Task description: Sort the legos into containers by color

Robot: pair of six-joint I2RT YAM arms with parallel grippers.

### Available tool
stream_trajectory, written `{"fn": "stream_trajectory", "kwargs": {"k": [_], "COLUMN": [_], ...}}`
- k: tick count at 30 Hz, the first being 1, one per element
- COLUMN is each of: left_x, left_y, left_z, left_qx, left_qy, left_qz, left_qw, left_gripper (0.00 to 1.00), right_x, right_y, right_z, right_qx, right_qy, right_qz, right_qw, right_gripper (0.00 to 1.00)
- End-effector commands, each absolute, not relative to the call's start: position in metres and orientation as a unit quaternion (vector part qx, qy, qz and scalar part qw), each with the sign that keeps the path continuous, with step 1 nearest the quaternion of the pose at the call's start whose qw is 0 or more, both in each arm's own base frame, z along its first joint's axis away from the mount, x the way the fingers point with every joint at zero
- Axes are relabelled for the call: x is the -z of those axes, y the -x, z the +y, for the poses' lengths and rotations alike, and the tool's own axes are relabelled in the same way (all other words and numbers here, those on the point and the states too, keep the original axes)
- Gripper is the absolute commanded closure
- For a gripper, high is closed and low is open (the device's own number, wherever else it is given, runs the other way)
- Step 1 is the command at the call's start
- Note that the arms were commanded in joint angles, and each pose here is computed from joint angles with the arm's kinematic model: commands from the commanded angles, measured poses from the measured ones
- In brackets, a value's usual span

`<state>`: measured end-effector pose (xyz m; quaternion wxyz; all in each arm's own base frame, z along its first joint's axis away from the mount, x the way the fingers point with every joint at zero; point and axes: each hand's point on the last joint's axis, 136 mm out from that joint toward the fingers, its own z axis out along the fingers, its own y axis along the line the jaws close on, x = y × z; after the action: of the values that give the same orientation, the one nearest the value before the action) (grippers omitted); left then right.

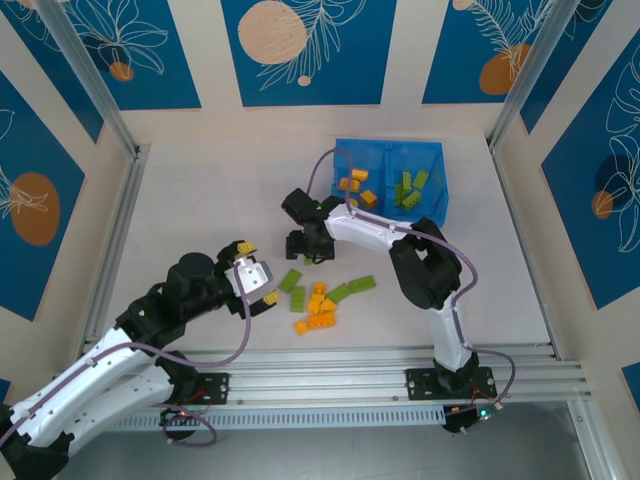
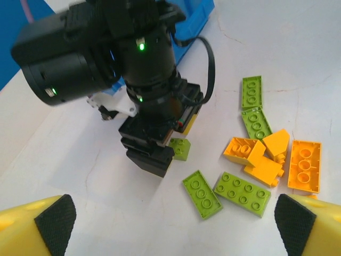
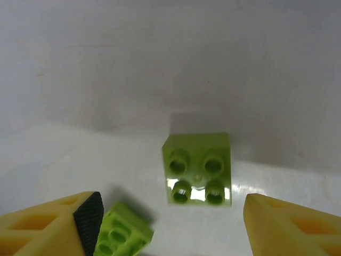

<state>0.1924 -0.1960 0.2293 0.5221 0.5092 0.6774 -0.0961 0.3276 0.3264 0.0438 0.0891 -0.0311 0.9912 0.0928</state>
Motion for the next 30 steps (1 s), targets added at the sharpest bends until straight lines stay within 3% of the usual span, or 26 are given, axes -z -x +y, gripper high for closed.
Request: {"fn": "stream_trajectory", "kwargs": {"k": [1, 7, 12, 22, 30], "left_x": [-0.231, -0.231, -0.232, -0.263, -0.286], "left_y": [-0.191, -0.190, -0.188, -0.193, -0.216], "left_z": [-0.197, -0.202, -0.210, -0.221, -0.233], "left_qx": [0.107, 0.122, 0.138, 0.167, 0.198], "left_qy": [-0.503, -0.502, -0.511, -0.486, -0.422], "left_qz": [0.675, 0.672, 0.662, 0.646, 0.676], "left_qw": [0.529, 0.531, 0.530, 0.565, 0.571], "left_gripper": [0.00, 0.00, 0.00, 0.00, 0.00], "right_x": [-0.038, -0.034, -0.051, -0.140, -0.214], "right_y": [-0.334, -0.333, -0.334, -0.340, -0.371], "right_z": [0.321, 0.321, 0.320, 0.289, 0.198], "right_qx": [-0.061, -0.059, -0.072, -0.118, -0.130], "right_qy": [0.039, 0.042, 0.045, 0.018, -0.058], "right_qz": [0.993, 0.993, 0.990, 0.972, 0.942], "right_qw": [0.094, 0.091, 0.109, 0.201, 0.305], "right_gripper": [0.32, 0.60, 0.72, 0.76, 0.75]}}
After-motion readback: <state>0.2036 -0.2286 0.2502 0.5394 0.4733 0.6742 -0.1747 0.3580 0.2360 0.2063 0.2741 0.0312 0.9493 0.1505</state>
